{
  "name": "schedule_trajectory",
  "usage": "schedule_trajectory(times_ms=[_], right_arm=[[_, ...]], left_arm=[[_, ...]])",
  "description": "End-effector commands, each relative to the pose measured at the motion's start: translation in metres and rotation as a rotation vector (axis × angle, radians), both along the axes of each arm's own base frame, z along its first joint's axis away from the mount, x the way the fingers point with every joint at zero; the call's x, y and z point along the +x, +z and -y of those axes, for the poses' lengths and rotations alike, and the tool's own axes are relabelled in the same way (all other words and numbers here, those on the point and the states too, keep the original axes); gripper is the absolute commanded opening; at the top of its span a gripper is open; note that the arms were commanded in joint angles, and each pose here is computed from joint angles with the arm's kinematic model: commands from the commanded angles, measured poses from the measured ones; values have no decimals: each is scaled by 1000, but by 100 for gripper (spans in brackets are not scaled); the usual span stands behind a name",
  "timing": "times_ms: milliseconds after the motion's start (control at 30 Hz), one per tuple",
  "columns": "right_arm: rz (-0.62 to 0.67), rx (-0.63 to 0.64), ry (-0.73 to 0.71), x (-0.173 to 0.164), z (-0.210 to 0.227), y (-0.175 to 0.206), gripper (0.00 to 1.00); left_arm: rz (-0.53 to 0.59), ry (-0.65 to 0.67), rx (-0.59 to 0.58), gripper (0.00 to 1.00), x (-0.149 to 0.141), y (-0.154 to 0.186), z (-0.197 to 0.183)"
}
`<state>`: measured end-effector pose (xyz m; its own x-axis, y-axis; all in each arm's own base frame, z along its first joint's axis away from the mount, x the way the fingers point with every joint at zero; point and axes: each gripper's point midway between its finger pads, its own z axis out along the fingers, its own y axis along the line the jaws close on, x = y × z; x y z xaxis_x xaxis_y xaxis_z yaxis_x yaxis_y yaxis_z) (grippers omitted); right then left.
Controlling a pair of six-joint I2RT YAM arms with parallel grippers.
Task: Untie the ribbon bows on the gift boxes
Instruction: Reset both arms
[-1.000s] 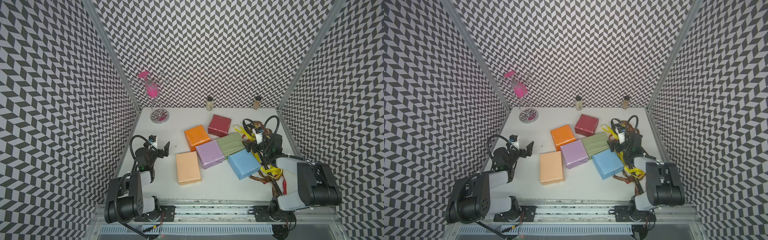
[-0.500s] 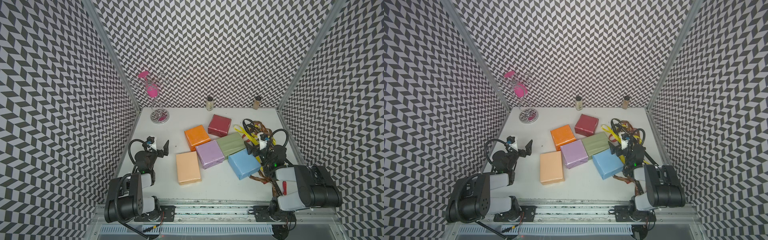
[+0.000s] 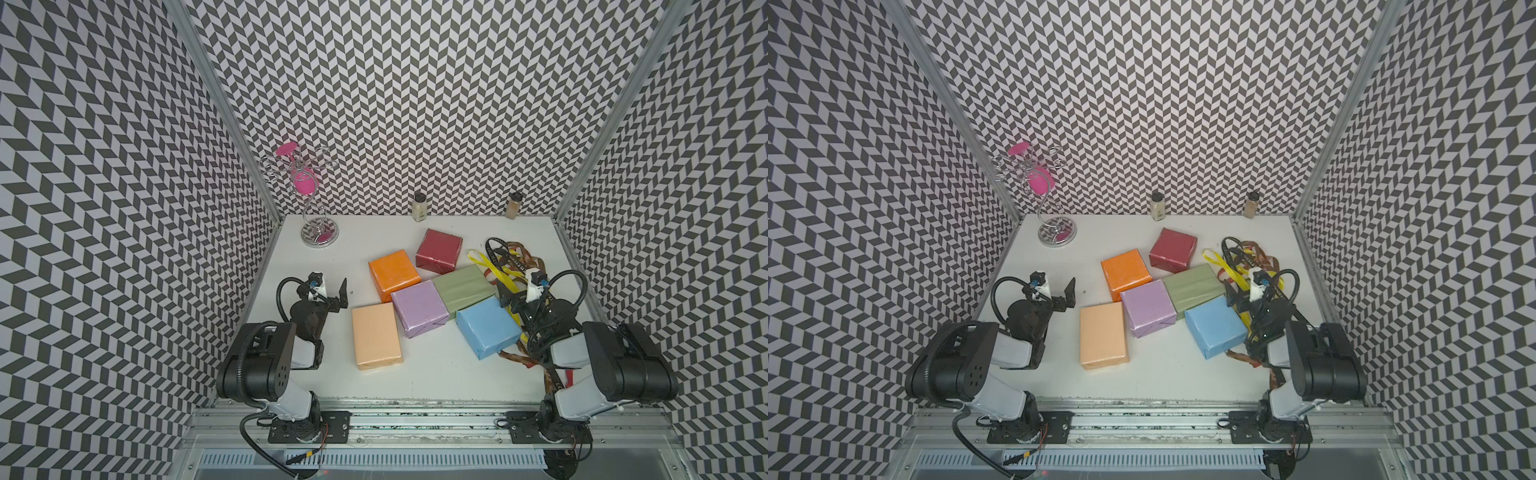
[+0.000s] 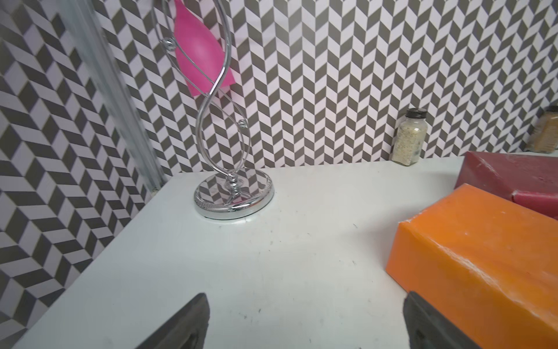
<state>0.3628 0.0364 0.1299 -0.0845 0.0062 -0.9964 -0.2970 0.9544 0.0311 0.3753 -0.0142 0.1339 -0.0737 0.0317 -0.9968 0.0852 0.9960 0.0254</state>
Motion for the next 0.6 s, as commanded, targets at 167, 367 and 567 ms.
schedule_trajectory(times_ms=[167, 367, 567], right_arm=[[66, -13, -111, 20, 8, 24, 99], [66, -13, -109, 19, 8, 24, 99], [65, -13, -111, 19, 8, 23, 99]], left_arm=[[16, 83, -18, 100, 13, 11, -13], [24, 83, -20, 100, 12, 12, -13], [17, 84, -18, 100, 13, 10, -13]])
